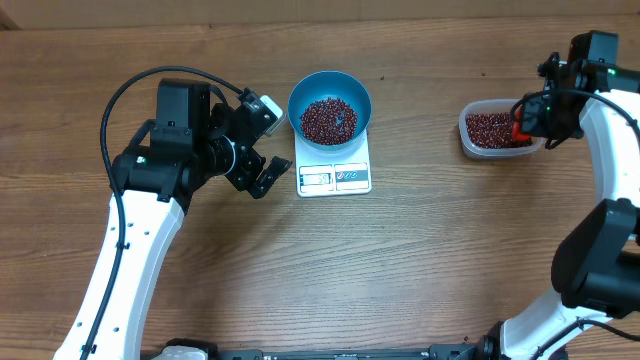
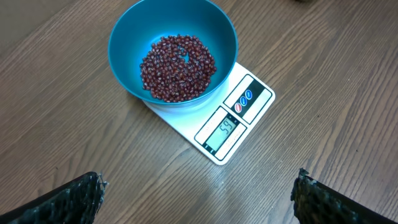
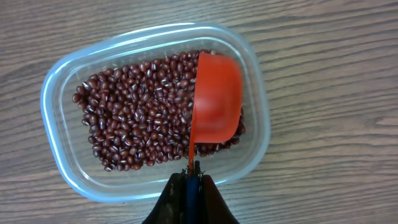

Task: Scoop item into bowl and weigh 150g on scale
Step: 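Move the empty scoop back right to the bean tub, then dip the scoop into the beans and lift it filled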

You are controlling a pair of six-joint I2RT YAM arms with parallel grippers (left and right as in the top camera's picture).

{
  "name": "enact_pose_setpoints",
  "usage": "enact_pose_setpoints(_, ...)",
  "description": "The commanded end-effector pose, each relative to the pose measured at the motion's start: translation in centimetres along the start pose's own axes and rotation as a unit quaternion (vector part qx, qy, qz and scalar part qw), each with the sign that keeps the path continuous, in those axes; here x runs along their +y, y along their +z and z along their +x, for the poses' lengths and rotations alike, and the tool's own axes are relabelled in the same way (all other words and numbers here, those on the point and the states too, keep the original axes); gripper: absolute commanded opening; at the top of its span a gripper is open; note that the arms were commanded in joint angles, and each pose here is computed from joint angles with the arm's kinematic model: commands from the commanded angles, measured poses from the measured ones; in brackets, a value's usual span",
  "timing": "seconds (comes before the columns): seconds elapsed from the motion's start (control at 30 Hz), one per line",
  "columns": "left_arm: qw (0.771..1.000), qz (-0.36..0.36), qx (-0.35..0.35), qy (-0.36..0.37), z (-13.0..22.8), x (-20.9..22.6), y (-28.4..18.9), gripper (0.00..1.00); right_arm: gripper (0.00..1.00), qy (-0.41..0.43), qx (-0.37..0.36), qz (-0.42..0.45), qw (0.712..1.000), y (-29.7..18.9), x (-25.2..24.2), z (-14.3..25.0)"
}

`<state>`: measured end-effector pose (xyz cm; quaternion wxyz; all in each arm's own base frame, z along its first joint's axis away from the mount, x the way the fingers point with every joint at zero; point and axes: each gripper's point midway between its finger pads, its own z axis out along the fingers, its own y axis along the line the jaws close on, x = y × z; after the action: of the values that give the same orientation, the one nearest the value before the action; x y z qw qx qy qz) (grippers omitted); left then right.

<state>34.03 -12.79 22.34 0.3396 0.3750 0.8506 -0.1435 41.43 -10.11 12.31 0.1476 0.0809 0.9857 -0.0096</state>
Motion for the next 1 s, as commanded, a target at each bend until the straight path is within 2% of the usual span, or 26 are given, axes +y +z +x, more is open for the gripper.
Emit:
enact_pose_setpoints(0.0, 1.0, -0.004, -0.009, 0.008, -0.7, 0.3, -0.3, 0.99, 0.04, -0.005, 0.02, 0.004, 1.0, 1.2, -0.1, 0.7)
enact_pose_setpoints(0.2, 1.0, -0.004, -0.009, 0.008, -0.7, 0.3, -0.3, 1.0, 0.04, -0.006, 0.037, -0.037, 0.999, 2.2, 1.5, 1.2)
enact_pose_setpoints(0.6, 1.0, -0.004, -0.009, 0.008, -0.7, 0.3, -0.3, 1.0, 0.04, -0.014, 0.04, -0.15, 0.988, 1.5, 5.4, 1.6)
enact_pose_setpoints(0.97, 1.0, -0.004, -0.009, 0.008, -0.7, 0.3, -0.3, 1.0, 0.04, -0.005, 0.041, -0.214, 0.976, 0.7, 7.2, 1.7)
